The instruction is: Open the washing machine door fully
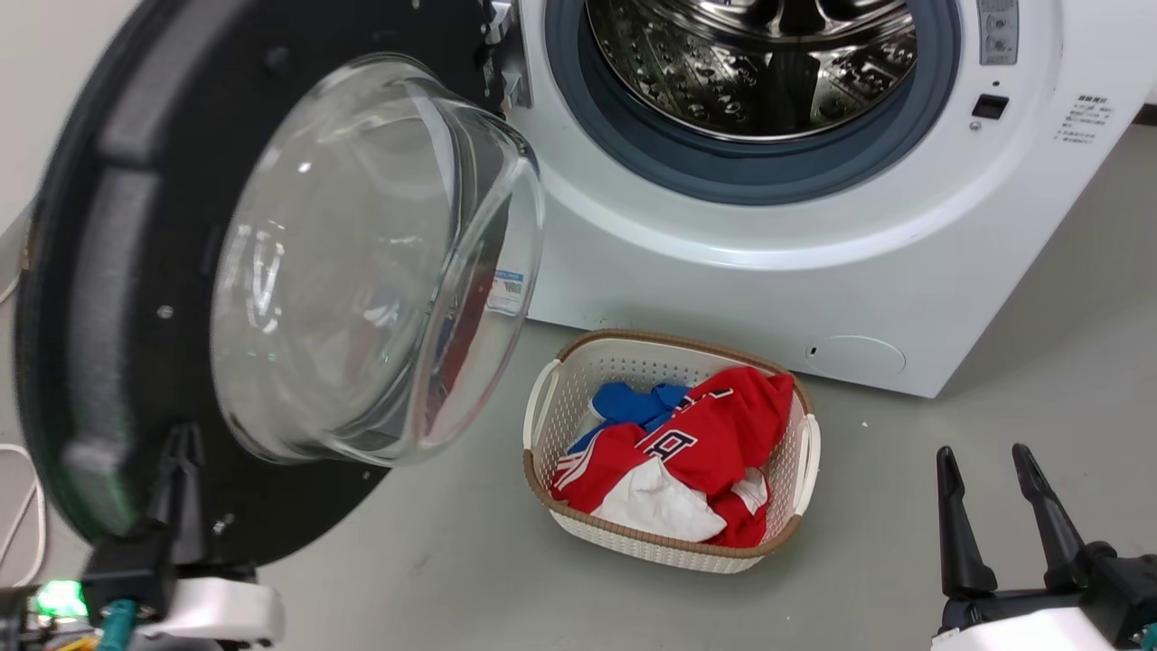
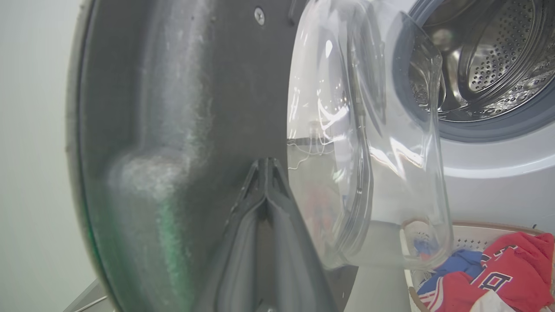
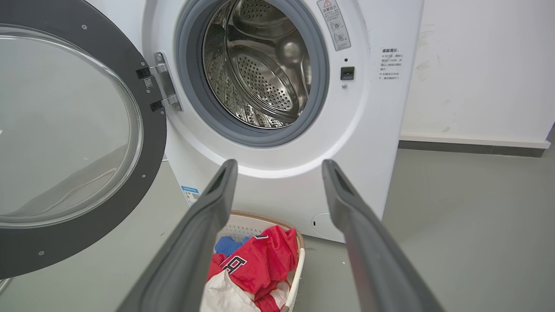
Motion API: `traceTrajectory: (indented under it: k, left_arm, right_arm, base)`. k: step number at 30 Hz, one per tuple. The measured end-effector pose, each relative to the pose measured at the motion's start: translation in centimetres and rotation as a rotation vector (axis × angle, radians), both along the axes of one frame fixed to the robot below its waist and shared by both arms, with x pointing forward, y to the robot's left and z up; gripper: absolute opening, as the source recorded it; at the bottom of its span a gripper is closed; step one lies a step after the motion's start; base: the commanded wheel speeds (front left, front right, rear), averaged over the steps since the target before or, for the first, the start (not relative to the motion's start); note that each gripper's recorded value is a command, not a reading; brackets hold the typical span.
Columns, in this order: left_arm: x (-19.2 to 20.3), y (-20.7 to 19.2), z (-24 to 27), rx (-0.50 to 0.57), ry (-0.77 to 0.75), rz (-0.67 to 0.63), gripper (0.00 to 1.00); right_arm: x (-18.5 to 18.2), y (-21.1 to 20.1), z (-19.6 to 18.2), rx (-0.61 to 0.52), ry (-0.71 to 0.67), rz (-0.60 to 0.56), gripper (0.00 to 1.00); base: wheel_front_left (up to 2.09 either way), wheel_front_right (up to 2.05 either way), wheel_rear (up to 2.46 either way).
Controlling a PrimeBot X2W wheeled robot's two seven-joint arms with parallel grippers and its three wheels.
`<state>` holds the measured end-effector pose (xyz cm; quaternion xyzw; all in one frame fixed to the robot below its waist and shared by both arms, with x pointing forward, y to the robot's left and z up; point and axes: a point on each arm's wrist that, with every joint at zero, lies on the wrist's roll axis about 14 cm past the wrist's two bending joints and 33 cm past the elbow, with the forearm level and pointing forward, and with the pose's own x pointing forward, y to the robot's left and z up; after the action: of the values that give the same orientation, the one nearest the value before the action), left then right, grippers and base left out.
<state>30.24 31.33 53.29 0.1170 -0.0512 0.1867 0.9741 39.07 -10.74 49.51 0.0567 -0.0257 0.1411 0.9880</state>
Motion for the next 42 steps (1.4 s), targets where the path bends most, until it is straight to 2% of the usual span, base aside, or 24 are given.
traceTrajectory:
  k: [16, 35, 42]
  left_arm:
    - [2.9, 8.6, -0.6, 0.001, 0.053, 0.170, 0.00]
    - [4.5, 16.3, -1.9, -0.042, 0.115, 0.329, 0.00]
    - [4.8, 17.6, -2.5, -0.068, 0.132, 0.352, 0.00]
  right_arm:
    - [2.3, -0.7, -2.0, -0.025, 0.036, -0.025, 1.00]
    - [4.3, -1.1, -4.4, -0.042, 0.077, -0.040, 1.00]
    - [4.4, -1.3, -4.7, -0.046, 0.083, -0.048, 1.00]
  base:
    - [0.00, 0.00, 0.00]
    - [0.00, 0.00, 0.00]
    - [0.00, 0.00, 0.00]
